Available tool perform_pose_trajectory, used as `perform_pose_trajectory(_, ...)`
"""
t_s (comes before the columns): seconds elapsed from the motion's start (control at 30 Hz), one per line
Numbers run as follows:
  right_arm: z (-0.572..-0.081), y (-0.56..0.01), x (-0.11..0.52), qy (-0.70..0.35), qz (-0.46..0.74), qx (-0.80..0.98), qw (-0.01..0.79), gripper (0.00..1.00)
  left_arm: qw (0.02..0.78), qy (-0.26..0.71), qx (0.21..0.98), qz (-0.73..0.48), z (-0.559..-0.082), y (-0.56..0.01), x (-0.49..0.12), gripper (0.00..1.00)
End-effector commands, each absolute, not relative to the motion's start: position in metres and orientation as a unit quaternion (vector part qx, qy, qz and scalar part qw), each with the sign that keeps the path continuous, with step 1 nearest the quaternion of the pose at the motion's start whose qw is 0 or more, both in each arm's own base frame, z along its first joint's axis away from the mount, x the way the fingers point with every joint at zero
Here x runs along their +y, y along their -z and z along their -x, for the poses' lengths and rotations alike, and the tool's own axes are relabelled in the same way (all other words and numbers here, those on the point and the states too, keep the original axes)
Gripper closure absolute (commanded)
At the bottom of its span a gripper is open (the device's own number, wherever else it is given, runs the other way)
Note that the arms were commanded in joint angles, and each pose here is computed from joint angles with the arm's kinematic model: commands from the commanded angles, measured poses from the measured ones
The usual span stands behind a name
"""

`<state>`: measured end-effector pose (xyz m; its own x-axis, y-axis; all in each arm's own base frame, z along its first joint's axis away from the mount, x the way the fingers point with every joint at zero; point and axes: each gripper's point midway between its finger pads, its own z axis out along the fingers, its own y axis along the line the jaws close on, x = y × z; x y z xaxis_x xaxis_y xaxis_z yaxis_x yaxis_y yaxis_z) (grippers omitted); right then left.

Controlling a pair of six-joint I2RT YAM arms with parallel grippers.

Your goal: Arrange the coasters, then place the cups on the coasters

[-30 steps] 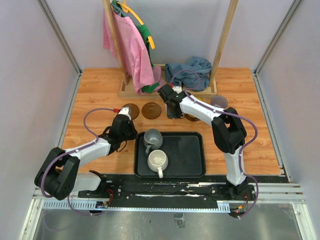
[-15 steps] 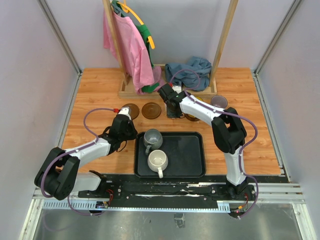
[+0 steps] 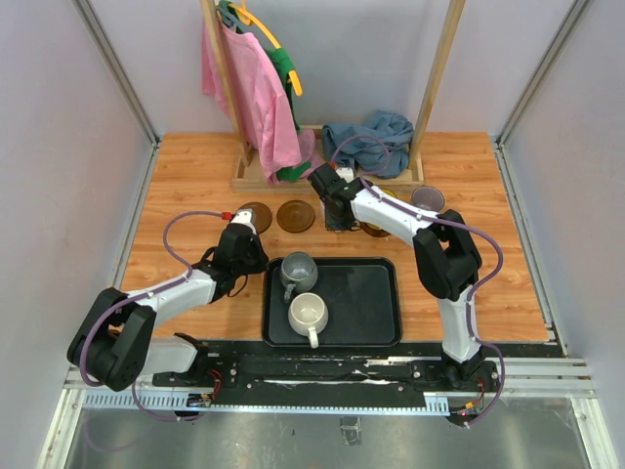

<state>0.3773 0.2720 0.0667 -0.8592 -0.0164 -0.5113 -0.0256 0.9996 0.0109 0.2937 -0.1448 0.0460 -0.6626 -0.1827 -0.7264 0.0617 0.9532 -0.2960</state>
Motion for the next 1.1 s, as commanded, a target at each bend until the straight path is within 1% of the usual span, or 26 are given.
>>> perform_pose_trajectory(0.0,-0.39,-0.08,0.279,-0.022,0.004,0.957,0.289,0.82,0.422,0.159,0.892,0.028,-0.3,-0.055,-0.151,0.89)
perform_pose_trajectory(0.17,-0.389,-0.077,0.28,-0.023,0.007,0.958,0.285,0.73,0.422,0.159,0.892,0.028,-0.3,-0.055,-0.151,0.89)
perform_pose_trajectory(0.27,-0.388,-0.075,0.28,-0.023,0.007,0.959,0.282,0.65,0.422,0.159,0.892,0.028,-0.3,-0.054,-0.151,0.89)
perform_pose_trajectory(0.33,-0.388,-0.075,0.28,-0.024,0.008,0.959,0.281,0.63,0.421,0.159,0.893,0.028,-0.299,-0.054,-0.151,0.89)
perform_pose_trajectory(1.07,-0.366,-0.073,0.288,-0.036,0.017,0.963,0.268,0.63,0.423,0.161,0.891,0.029,-0.296,-0.056,-0.15,0.89)
